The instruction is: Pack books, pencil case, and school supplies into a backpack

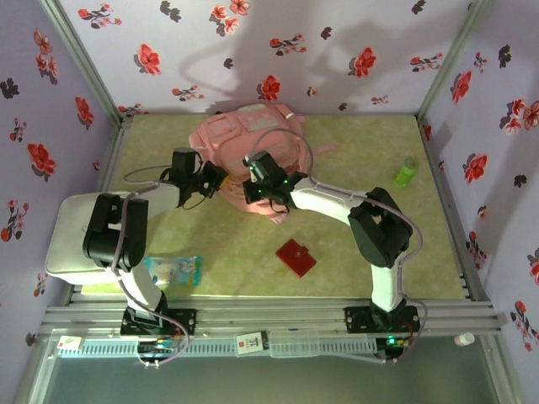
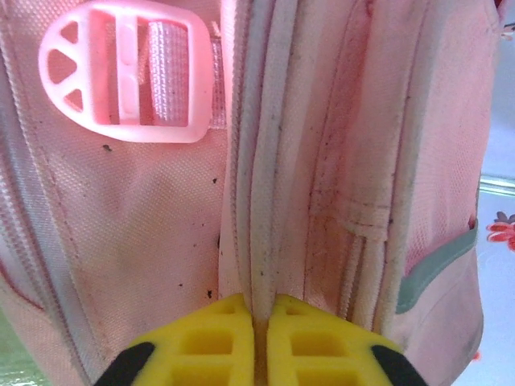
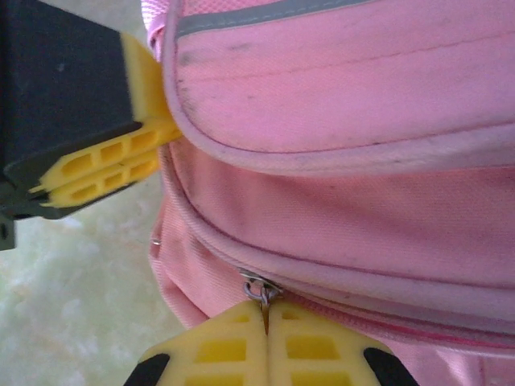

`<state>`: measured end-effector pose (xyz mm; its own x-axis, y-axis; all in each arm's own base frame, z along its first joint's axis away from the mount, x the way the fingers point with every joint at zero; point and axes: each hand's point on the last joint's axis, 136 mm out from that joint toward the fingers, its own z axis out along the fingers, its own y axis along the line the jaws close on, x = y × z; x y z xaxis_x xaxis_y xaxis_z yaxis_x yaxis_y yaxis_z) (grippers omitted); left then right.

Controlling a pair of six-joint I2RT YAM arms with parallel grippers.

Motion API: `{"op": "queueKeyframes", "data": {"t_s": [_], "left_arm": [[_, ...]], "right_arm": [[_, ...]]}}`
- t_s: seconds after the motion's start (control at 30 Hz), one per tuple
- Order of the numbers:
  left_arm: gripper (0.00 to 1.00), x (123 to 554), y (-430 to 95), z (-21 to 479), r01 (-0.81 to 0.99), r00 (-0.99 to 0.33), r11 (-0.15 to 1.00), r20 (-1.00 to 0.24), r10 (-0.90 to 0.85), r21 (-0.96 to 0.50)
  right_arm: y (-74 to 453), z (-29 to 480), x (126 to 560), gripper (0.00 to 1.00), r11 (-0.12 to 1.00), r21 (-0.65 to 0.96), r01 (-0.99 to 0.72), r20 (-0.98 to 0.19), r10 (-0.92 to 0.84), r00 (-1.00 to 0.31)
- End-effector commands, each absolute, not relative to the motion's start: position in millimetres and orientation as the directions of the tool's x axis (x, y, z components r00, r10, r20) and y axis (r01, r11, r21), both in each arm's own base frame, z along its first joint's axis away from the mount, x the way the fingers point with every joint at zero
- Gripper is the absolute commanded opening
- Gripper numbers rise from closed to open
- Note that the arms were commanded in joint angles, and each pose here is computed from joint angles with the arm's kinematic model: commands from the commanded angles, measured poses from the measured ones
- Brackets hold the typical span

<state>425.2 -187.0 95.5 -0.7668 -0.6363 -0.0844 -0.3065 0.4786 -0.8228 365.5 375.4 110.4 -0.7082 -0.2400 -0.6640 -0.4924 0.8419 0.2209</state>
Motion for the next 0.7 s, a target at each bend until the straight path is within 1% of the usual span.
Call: {"op": "queueKeyframes", "data": {"t_s": [0.0,0.07,0.17,0.23,0.33,0.43,0.5,0.57,0.67], "left_arm": [[0.04,437,-180,112,-0.246,-0.764,0.498,-0.149,-0.627,-0.831],[0.02,435,-177,112,-0.248,-0.766,0.507,-0.153,-0.625,-0.826],[0.01,433,-174,109,-0.252,-0.77,0.518,-0.155,-0.619,-0.817],[0.01,431,-174,107,-0.256,-0.771,0.52,-0.153,-0.619,-0.815],[0.01,431,-173,106,-0.26,-0.771,0.52,-0.15,-0.62,-0.814],[0.01,430,-174,107,-0.258,-0.773,0.519,-0.148,-0.617,-0.815],[0.02,430,-175,106,-0.257,-0.777,0.52,-0.145,-0.612,-0.815],[0.02,430,-176,107,-0.254,-0.78,0.519,-0.144,-0.609,-0.816],[0.03,430,-176,107,-0.255,-0.782,0.518,-0.141,-0.608,-0.816]], "right_arm": [[333,117,381,0.0,0.908,0.104,-0.405,-0.697,-0.224,-0.682],[313,115,385,0.0,0.929,0.089,-0.359,-0.692,-0.202,-0.693],[290,111,391,0.0,0.952,0.095,-0.292,-0.677,-0.153,-0.72],[290,108,392,0.0,0.95,0.113,-0.29,-0.668,-0.144,-0.73],[304,106,390,0.0,0.929,0.156,-0.336,-0.653,-0.158,-0.741],[318,104,388,0.11,0.906,0.201,-0.373,-0.629,-0.173,-0.758],[324,100,388,0.17,0.898,0.214,-0.384,-0.615,-0.181,-0.768],[327,97,389,0.2,0.895,0.216,-0.391,-0.604,-0.193,-0.774],[328,93,389,0.22,0.892,0.21,-0.4,-0.595,-0.208,-0.776]]}}
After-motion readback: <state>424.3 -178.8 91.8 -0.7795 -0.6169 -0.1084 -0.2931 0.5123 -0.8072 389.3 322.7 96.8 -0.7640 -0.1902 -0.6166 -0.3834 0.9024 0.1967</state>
